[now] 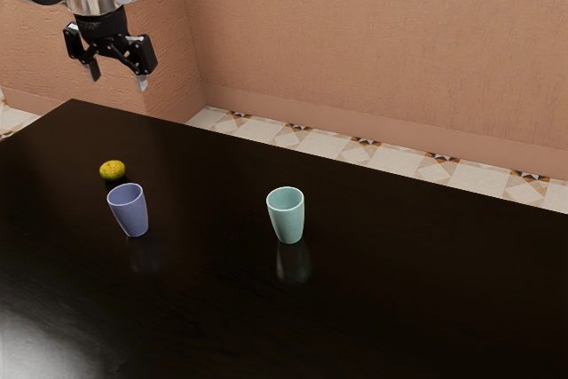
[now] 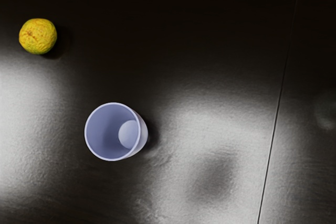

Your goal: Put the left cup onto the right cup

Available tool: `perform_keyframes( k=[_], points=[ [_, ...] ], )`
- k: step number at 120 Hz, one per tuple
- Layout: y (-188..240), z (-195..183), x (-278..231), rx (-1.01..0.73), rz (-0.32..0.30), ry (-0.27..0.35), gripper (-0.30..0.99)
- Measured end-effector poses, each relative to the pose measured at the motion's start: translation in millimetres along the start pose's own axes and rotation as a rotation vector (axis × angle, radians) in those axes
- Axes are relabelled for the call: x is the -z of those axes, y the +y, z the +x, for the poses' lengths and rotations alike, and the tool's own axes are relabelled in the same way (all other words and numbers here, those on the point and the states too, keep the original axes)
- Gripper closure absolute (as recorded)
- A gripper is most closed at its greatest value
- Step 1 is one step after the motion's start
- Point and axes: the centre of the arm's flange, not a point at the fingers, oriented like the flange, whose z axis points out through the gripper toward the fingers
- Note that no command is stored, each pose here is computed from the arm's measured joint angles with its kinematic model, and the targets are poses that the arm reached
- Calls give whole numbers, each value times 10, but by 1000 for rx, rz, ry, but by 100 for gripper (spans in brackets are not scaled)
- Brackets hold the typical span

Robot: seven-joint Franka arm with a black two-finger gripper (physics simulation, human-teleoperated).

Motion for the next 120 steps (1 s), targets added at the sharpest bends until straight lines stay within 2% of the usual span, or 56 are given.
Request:
perform_keyframes(
  k=[24, 32, 44, 58, 68, 82, 106, 120],
  points=[
    [-19, -3, -30, 8, 2, -10, 0],
    [-59, 34, -180, 19, 12, -35, 0],
    [-99, 142, -639, 36, 37, -112, 0],
    [-141, 295, -1207, 70, 29, -187, 0],
    [-300, 384, -1644, 118, 16, -236, 0],
    [-522, 355, -2169, 194, -32, -297, 0],
    [-508, 221, -2770, 241, -86, -351, 0],
    [-555, 211, -2975, 252, -91, -345, 0]
  ],
)
